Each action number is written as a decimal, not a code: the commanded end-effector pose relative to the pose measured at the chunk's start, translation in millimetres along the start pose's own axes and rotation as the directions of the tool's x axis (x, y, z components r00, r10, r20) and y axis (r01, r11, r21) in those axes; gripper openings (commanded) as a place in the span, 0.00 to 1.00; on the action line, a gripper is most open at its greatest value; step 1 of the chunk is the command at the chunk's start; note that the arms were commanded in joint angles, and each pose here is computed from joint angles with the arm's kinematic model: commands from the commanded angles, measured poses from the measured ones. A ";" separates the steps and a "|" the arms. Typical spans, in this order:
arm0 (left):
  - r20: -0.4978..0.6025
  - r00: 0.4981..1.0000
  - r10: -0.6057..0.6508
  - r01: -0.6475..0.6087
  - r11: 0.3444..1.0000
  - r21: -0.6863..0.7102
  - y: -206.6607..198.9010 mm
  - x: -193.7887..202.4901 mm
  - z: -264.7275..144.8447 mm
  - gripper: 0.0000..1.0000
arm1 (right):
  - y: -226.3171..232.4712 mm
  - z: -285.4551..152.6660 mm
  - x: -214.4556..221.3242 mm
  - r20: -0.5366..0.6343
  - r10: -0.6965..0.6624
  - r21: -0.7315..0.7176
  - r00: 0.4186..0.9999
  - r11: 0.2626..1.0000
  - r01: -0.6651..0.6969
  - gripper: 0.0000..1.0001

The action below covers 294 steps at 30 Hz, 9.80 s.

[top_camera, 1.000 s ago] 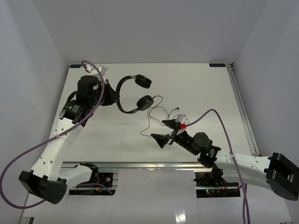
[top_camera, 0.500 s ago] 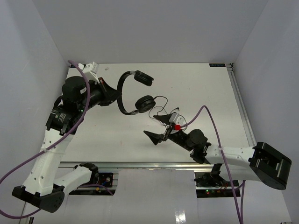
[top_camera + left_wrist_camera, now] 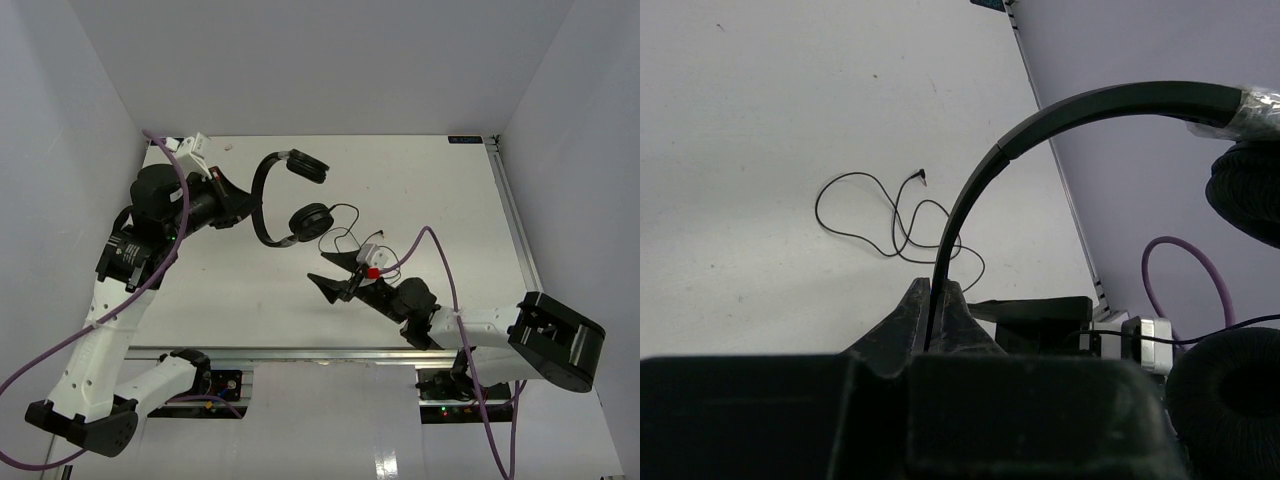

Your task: Wrap the headphones

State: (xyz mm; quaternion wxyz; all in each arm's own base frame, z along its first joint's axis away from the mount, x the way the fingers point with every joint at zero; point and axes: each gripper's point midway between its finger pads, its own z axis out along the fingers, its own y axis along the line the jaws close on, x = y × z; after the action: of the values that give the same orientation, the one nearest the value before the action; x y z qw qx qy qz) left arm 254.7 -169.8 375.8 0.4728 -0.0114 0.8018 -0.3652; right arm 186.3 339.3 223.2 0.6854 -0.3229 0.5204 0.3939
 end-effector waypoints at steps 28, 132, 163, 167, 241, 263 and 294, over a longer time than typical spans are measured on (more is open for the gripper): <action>0.062 0.997 -0.039 0.021 0.965 0.263 -70.8 -17.1 -62.8 0.00 | -13.2 -11.4 -12.9 0.198 0.043 0.084 0.979 0.995 -0.061 0.08; -0.261 0.879 0.399 -0.149 0.750 0.644 -43.5 152.3 9.2 0.00 | -214.6 154.8 -12.9 -0.337 -0.132 0.211 0.932 0.954 0.211 0.08; -0.462 0.841 0.281 -0.506 0.710 -0.489 177.0 128.4 73.9 0.00 | -172.3 123.1 -37.5 -0.468 0.096 0.128 0.878 0.991 -0.040 0.08; -0.443 0.860 0.253 -0.497 0.608 -0.619 194.7 114.2 69.1 0.00 | -148.2 114.4 -42.5 -0.481 0.143 0.065 0.865 0.990 -0.127 0.08; -0.104 0.995 -0.004 -0.006 0.996 -0.093 12.6 54.9 4.3 0.00 | -101.5 88.1 29.8 -0.063 0.420 0.174 0.905 0.898 -0.405 0.08; -0.247 0.966 0.071 -0.028 0.985 0.173 -20.7 91.6 -10.5 0.00 | -137.0 88.8 -15.3 0.057 0.333 0.290 0.941 0.896 -0.335 0.08; -0.294 0.911 0.288 -0.256 0.956 0.144 13.4 106.9 3.7 0.00 | -169.6 55.5 -35.8 0.225 0.302 0.286 0.927 0.888 -0.359 0.08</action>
State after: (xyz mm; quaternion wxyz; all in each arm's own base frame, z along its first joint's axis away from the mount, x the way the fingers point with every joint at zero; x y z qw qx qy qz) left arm 191.6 -208.5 278.2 0.3522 0.1410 0.8455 -0.3757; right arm 344.9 328.5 240.0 0.6582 -0.0868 0.6070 0.4368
